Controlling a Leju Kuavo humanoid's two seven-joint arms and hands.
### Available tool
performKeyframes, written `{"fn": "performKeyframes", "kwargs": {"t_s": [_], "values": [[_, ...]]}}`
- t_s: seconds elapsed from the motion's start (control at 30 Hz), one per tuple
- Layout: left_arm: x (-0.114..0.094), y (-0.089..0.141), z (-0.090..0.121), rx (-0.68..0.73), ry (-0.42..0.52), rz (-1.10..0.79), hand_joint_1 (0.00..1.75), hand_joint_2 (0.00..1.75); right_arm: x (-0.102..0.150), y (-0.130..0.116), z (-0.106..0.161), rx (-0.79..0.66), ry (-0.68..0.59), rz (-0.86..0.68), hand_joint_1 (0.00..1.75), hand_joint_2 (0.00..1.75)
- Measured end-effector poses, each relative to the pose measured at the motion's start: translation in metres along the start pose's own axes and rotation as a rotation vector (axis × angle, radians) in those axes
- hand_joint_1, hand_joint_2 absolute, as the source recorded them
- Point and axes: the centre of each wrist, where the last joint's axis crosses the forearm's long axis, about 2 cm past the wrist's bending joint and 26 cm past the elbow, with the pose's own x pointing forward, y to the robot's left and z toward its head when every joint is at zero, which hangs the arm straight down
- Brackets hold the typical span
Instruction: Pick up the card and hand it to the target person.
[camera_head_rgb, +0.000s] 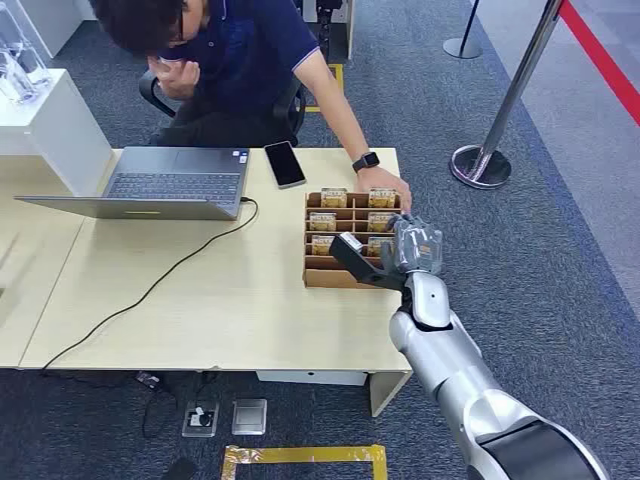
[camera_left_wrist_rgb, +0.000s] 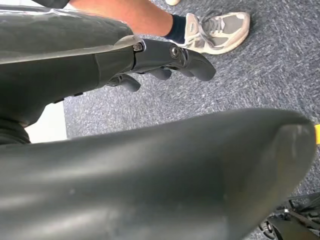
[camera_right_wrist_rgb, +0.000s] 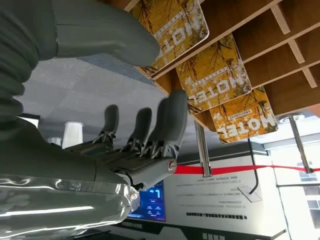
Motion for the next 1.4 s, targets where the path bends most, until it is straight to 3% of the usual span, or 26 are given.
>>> {"fn": "performKeyframes", "kwargs": {"t_s": [0.2, 0.37, 0.6, 0.63, 0.77, 1.4], "values": [[0.0000, 0.0000, 0.0000, -0.001, 0.000, 0.000, 0.00, 0.00, 0.0013, -0.0002, -0.0028, 0.009, -0.003, 0.013, 0.53, 1.75], [-0.0002, -0.0004, 0.0001, -0.012, -0.004, 0.003, 0.00, 0.00, 0.0056, -0.0007, -0.0055, 0.016, -0.008, 0.013, 0.58, 1.75], [-0.0003, -0.0006, 0.0001, -0.012, -0.005, 0.004, 0.00, 0.00, 0.0078, 0.0026, -0.0046, 0.036, -0.010, 0.018, 1.10, 1.75], [-0.0003, -0.0007, 0.0001, -0.012, -0.005, 0.004, 0.00, 0.00, 0.0077, 0.0033, -0.0041, 0.039, -0.009, 0.019, 1.09, 1.75], [-0.0002, -0.0008, 0.0002, -0.012, -0.005, 0.004, 0.00, 0.00, 0.0072, 0.0053, -0.0026, 0.047, -0.007, 0.022, 0.79, 1.75], [0.0009, -0.0017, 0.0006, -0.003, -0.009, 0.000, 0.00, 0.00, 0.0052, 0.0087, 0.0002, 0.047, -0.003, 0.031, 0.91, 1.75]]}}
